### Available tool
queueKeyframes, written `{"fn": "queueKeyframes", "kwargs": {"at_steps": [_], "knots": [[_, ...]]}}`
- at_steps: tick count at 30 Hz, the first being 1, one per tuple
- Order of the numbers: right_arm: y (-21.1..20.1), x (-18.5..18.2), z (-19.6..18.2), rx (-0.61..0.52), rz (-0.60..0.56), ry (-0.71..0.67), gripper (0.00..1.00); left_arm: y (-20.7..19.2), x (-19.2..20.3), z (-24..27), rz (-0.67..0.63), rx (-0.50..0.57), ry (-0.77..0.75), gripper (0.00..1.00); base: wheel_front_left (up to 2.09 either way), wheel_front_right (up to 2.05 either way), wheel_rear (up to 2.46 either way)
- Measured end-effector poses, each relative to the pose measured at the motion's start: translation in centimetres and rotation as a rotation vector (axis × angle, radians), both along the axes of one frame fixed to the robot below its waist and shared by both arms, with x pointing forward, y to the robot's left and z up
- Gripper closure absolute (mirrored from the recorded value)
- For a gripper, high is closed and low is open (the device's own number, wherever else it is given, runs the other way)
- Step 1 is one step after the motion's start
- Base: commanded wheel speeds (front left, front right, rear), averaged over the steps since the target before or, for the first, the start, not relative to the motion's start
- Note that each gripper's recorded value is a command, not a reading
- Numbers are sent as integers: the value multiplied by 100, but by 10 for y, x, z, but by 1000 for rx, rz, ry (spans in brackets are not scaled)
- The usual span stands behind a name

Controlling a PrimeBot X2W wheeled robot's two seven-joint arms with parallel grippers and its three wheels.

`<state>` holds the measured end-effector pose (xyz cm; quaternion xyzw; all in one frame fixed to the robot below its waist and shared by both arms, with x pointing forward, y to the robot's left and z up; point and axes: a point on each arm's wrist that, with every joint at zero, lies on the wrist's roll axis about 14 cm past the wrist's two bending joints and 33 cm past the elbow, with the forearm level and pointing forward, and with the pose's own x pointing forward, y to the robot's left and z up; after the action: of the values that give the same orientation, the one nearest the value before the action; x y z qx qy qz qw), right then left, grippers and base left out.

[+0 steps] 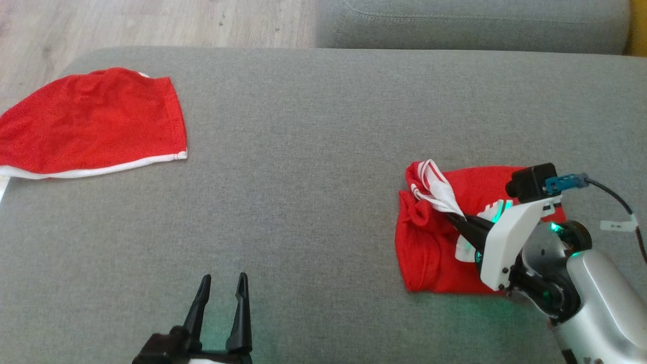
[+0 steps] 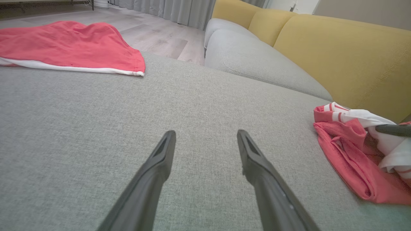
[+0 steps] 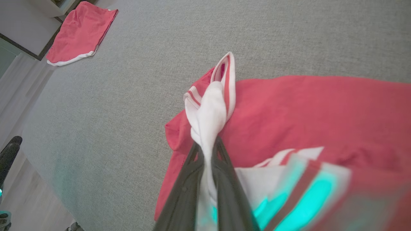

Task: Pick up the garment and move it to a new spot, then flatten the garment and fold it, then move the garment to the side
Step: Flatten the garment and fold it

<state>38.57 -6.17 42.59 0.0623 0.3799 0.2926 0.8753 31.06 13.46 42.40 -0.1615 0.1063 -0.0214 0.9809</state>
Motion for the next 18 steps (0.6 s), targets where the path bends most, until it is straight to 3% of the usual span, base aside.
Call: {"fn": "queueKeyframes", "kwargs": {"at_steps": [6, 8, 10, 11, 12, 18], "knots": [[3, -8, -2, 7, -2, 11, 100, -1, 1, 2, -1, 3, -5, 0, 0, 0, 0], [9, -11, -2, 23, 0, 16, 91, -3, 1, 1, -8, 2, -5, 0, 0, 0, 0], [17, -13, 2, 55, -4, 9, 62, -5, 2, 1, -16, 2, -5, 0, 0, 0, 0], [21, -13, 5, 84, -14, 2, 15, -6, 3, 1, -21, 2, -5, 0, 0, 0, 0], [26, -12, 9, 118, -27, -1, 0, -8, 3, 1, -26, 2, -4, 0, 0, 0, 0], [38, -6, 40, 261, -77, -85, 0, -13, 6, 0, -47, 1, -4, 0, 0, 0, 0]]}}
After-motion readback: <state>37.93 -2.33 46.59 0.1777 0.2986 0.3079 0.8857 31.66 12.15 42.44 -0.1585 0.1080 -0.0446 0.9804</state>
